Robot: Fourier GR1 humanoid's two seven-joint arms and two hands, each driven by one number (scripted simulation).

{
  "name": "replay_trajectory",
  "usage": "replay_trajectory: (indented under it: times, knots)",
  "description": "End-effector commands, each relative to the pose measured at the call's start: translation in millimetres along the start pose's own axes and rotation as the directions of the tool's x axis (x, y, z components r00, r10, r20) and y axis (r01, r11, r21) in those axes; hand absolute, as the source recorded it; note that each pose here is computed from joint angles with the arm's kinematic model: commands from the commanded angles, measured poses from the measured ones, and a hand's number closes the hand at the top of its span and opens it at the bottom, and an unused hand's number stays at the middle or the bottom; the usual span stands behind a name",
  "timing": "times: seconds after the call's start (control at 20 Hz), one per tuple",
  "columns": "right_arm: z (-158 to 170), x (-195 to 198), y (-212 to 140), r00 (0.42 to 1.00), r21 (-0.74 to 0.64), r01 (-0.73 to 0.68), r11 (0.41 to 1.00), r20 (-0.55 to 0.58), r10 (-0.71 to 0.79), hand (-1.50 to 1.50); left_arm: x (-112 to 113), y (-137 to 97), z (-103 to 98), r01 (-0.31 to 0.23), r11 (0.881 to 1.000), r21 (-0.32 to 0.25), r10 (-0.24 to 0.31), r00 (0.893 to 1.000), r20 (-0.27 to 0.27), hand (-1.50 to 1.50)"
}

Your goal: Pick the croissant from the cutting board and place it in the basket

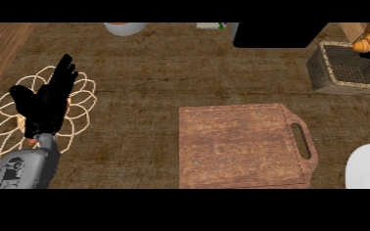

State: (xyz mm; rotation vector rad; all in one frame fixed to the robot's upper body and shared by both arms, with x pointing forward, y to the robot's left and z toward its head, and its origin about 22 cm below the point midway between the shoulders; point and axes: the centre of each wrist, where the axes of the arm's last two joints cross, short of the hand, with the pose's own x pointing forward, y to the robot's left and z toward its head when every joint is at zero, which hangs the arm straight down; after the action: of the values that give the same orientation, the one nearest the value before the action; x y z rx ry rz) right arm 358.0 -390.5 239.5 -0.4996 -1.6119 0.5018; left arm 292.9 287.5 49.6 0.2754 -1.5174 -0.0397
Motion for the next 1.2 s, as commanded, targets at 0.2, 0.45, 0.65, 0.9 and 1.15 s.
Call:
replay_trajectory:
  times: [0.2, 0.45, 0.65, 0.9, 1.15]
  knots:
    - [11, 40, -24, 0.798, -0.104, -0.536, 0.838, 0.260, 0.543, 1.50, 2, -2, 1, -0.011, 1.000, -0.013, 0.011, 1.000, 0.017, 0.00]
    - [5, 3, -11, 0.657, -0.244, -0.642, 0.727, 0.313, 0.685, 1.50, -3, -2, 1, -0.007, 1.000, 0.007, 0.007, 1.000, 0.013, 0.00]
    - [-21, 7, -15, 0.667, -0.266, -0.633, 0.727, 0.289, 0.687, 1.50, 13, 23, -7, -0.001, 1.000, 0.007, 0.001, 1.000, 0.020, 0.00]
    - [-37, -7, -10, 0.686, -0.231, -0.635, 0.737, 0.269, 0.676, 1.50, 4, 7, -8, -0.006, 1.000, 0.012, 0.006, 1.000, -0.005, 0.00]
    - [-46, -11, -18, 0.630, -0.075, -0.757, 0.649, 0.177, 0.756, 1.50, -16, -4, 12, -0.013, 1.000, 0.010, 0.013, 1.000, 0.005, 0.00]
